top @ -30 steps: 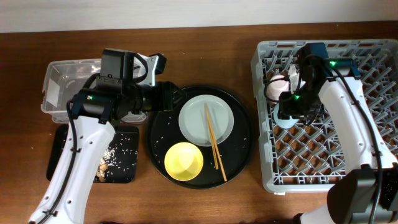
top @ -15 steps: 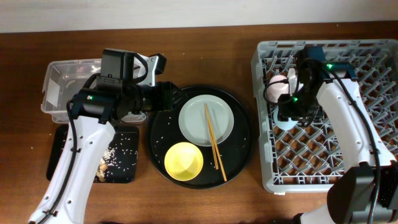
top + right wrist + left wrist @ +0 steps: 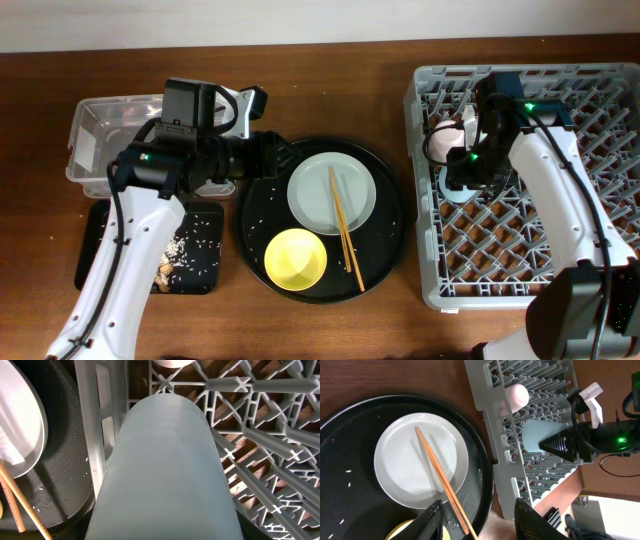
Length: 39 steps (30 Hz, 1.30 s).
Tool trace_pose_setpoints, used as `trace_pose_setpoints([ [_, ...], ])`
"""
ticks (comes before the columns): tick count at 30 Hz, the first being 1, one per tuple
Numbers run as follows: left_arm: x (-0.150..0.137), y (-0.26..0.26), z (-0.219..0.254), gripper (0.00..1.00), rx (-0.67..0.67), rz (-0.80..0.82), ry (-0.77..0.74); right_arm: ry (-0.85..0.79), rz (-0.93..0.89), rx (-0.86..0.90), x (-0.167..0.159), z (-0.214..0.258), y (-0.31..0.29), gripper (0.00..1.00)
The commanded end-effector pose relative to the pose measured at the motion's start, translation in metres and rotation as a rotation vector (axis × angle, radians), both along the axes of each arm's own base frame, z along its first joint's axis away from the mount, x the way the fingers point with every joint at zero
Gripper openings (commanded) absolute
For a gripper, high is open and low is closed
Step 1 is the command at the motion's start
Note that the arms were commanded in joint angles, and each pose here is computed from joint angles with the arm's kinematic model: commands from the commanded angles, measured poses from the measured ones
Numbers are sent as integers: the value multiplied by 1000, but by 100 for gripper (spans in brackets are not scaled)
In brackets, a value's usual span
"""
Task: Sort waste into correct bins and load items into the dishwasher rack
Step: 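Place the blue cup in the rack beside the pink cup, then move the right gripper to the chopsticks and grasp one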
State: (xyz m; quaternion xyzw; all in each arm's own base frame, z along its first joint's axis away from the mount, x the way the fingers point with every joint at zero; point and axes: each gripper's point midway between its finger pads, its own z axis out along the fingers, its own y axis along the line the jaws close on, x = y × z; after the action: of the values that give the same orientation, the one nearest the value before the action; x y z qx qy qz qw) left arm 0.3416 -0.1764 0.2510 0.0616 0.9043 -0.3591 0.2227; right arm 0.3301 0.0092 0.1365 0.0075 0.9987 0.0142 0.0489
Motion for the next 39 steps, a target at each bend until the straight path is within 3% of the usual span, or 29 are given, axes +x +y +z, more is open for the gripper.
trace_pose_setpoints([
  [1,1,2,-5,45,12,-1,4,19,-17,-11,-3,-4,-3,63],
  [5,1,2,-5,45,12,-1,3,22,-17,-11,-3,-4,-3,70],
  [16,5,7,-8,45,40,22,-3,19,-12,44,-3,-4,6,70],
  [19,11,18,-11,45,81,65,-10,5,11,158,1,3,26,70],
  [23,24,49,-16,45,131,164,-16,-36,194,501,-4,47,86,70],
  [28,34,92,-20,50,159,284,4,-101,304,574,-8,75,122,70],
  [29,34,102,-23,54,183,315,17,-99,318,575,-9,75,128,69],
  [31,30,122,-31,92,235,372,55,-82,332,565,-12,72,139,69],
  [32,26,131,-35,99,257,397,78,-76,349,547,-14,69,143,66],
  [36,25,141,-38,99,283,426,93,-65,281,381,-8,51,149,64],
  [39,25,141,-38,99,283,426,93,-104,337,352,-6,49,172,53],
])
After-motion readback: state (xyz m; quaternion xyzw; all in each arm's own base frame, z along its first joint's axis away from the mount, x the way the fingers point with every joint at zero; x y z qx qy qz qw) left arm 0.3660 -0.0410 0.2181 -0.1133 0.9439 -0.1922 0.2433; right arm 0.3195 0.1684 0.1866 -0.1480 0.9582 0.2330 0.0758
